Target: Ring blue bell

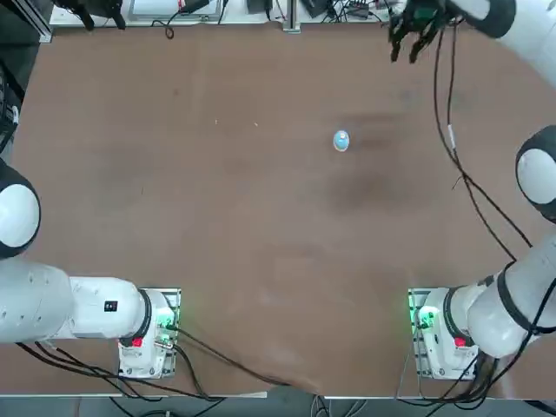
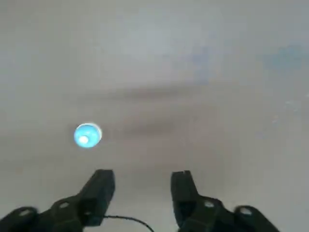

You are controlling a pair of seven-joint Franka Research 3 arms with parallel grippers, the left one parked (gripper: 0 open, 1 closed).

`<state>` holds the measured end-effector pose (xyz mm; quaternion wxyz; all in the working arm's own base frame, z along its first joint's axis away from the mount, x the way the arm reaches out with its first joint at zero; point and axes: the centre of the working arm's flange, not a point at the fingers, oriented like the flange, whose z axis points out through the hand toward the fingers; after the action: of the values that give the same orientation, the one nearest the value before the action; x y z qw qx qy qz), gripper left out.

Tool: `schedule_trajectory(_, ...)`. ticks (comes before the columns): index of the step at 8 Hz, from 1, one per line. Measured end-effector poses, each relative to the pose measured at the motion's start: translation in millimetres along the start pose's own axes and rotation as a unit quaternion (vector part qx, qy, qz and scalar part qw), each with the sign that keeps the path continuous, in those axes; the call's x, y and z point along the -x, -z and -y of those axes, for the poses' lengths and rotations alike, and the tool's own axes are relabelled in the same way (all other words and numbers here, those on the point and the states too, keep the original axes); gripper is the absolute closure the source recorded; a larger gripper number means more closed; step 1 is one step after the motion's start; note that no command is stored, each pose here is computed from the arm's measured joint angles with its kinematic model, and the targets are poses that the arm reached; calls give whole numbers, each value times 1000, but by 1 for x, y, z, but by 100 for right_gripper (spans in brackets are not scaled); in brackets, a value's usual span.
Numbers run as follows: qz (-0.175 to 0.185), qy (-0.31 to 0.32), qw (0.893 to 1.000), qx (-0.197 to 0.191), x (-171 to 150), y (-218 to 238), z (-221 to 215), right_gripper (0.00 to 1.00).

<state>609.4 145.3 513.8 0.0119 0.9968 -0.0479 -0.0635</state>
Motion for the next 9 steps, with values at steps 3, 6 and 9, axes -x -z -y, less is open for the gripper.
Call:
schedule_trajectory(3, 31, 9, 998, 50, 0, 46, -96, 0)
schedule_trajectory(6, 46, 28, 997, 62, -4, 46, -152, 0)
schedule_trajectory(9, 34, 62, 997, 26, 1, 55, -170, 0)
